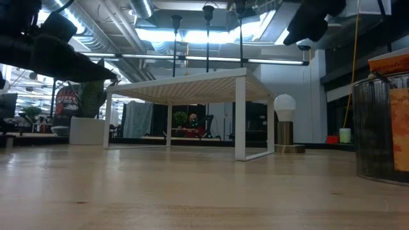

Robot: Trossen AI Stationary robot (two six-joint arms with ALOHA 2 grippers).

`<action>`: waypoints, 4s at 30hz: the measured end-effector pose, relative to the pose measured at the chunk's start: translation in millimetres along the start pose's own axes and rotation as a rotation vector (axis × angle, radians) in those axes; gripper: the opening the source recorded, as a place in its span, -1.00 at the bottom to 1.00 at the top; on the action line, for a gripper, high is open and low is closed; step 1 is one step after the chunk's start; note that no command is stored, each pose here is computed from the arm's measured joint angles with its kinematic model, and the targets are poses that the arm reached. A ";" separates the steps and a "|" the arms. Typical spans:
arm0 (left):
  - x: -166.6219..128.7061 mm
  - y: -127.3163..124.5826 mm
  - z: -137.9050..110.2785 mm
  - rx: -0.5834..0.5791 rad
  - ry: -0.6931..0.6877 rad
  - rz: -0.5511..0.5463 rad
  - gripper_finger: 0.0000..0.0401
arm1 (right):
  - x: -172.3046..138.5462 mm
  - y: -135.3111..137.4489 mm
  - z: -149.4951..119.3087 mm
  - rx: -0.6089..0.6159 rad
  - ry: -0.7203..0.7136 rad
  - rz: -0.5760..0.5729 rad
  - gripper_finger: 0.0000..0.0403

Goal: Pick & Place candle stick holders
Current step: Put the top orange scented candle on the shelf

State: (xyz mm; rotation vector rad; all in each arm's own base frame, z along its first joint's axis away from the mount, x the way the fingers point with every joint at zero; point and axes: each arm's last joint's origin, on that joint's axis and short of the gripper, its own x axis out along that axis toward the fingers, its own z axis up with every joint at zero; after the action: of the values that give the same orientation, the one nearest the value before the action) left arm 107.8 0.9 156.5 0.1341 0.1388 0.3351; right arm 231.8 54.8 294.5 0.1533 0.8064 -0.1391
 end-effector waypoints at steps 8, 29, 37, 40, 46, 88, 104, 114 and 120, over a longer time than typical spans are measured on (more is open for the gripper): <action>0.0 0.0 0.0 0.000 0.000 0.000 0.99 | 18.0 15.6 -2.3 -0.036 0.029 0.026 -0.07; 0.0 0.0 0.0 0.000 0.000 0.001 1.00 | 73.1 65.8 -15.4 -0.117 0.048 0.123 -0.62; 0.0 0.0 0.0 0.000 0.000 0.000 1.00 | 85.2 80.4 -23.4 -0.145 0.053 0.146 -0.96; 0.0 0.0 0.0 0.000 0.000 0.001 1.00 | 89.0 83.8 -25.6 -0.148 0.057 0.150 -0.96; 0.0 0.0 0.0 0.000 0.000 0.001 1.00 | 98.8 89.2 -31.4 -0.160 0.077 0.155 -0.98; 0.0 0.0 0.0 0.000 0.000 0.001 0.99 | 79.0 90.1 -42.4 -0.172 0.256 0.297 0.36; 0.0 0.0 0.0 0.000 0.000 0.001 0.99 | 77.7 86.5 -49.0 -0.187 0.342 0.294 0.57; 0.0 0.0 0.0 0.000 0.000 0.001 0.99 | 77.7 86.3 -49.0 -0.217 0.339 0.298 0.82; 0.0 0.0 0.0 0.000 0.000 0.000 0.99 | 77.7 86.3 -49.0 -0.217 0.339 0.298 0.94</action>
State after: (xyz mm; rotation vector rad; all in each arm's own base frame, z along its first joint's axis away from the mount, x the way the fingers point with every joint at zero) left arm 107.8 0.9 156.5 0.1341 0.1388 0.3355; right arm 266.1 143.6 211.8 0.0913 1.1190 0.2621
